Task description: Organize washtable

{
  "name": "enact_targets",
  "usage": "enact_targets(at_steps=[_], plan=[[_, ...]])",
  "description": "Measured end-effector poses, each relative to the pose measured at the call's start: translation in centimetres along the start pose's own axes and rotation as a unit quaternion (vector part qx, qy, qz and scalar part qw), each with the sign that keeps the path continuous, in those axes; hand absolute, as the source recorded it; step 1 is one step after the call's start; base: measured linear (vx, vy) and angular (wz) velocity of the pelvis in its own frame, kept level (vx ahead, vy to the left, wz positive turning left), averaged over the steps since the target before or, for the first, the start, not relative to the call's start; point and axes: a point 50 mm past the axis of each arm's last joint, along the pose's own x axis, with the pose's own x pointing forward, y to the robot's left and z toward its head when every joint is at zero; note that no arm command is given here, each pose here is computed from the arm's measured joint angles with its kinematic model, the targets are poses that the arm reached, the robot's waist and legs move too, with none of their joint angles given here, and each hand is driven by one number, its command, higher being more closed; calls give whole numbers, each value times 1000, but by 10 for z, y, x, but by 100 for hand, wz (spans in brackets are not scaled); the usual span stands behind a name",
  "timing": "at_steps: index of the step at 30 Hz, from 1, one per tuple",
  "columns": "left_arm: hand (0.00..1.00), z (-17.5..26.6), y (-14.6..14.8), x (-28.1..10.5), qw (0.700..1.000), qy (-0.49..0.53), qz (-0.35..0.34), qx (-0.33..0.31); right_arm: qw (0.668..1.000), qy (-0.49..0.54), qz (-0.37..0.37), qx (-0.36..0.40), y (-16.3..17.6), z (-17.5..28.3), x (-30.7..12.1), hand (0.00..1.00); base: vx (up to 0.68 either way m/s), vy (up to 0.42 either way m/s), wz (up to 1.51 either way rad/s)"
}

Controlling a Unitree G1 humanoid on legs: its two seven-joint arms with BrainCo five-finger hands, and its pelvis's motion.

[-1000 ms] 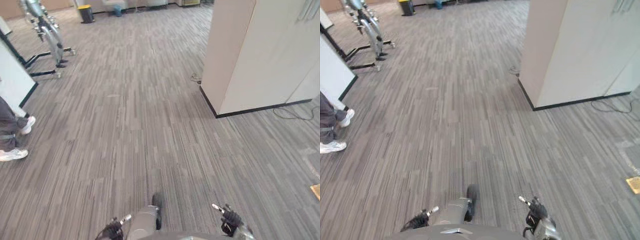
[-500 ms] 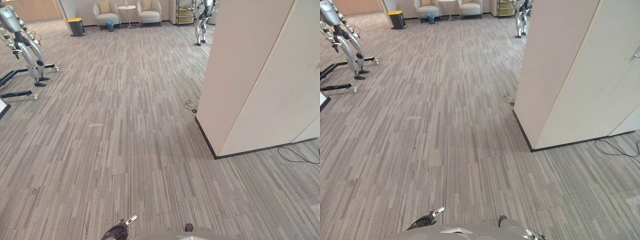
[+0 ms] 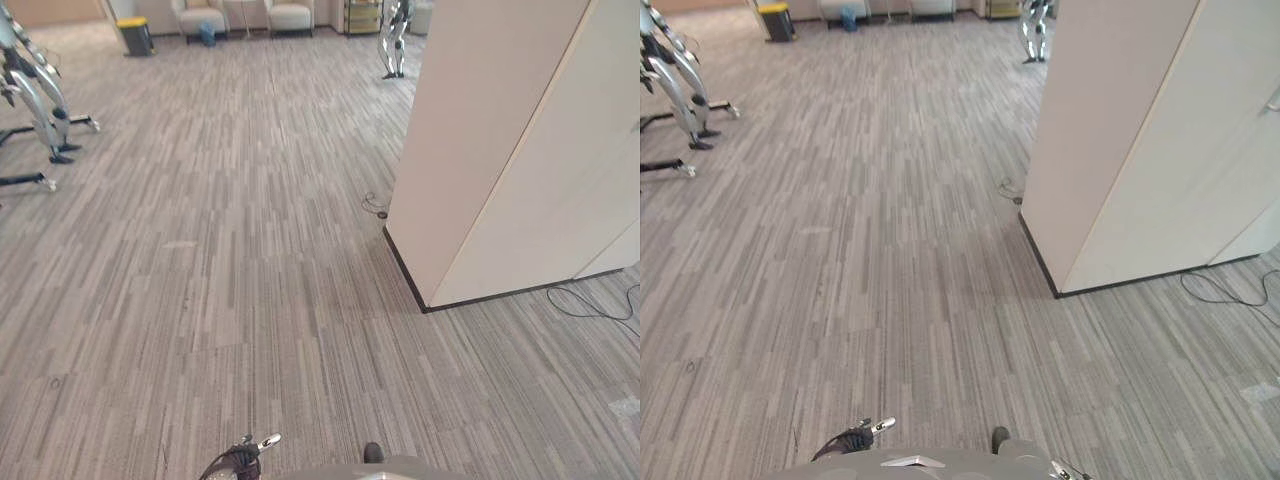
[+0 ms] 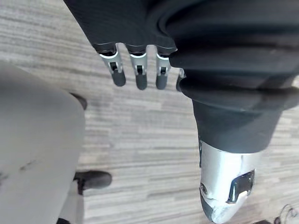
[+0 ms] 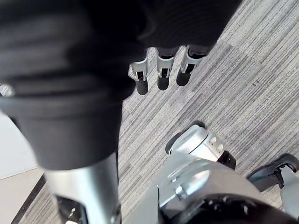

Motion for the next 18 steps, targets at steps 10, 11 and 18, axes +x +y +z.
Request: enact_targets(at_steps=[10, 11, 18], plan=[[0, 22, 0, 0, 995, -58, 18, -76, 998, -49, 9, 41, 18, 36, 7, 0, 83, -69, 46], [0, 21, 0, 0, 995, -58, 19, -79, 998, -52, 12, 45, 20, 39, 7, 0, -13, -17, 15], [0, 18, 4, 1, 996, -48, 25, -72, 993, -59, -2, 100, 14, 43, 7, 0, 419, 311, 1]])
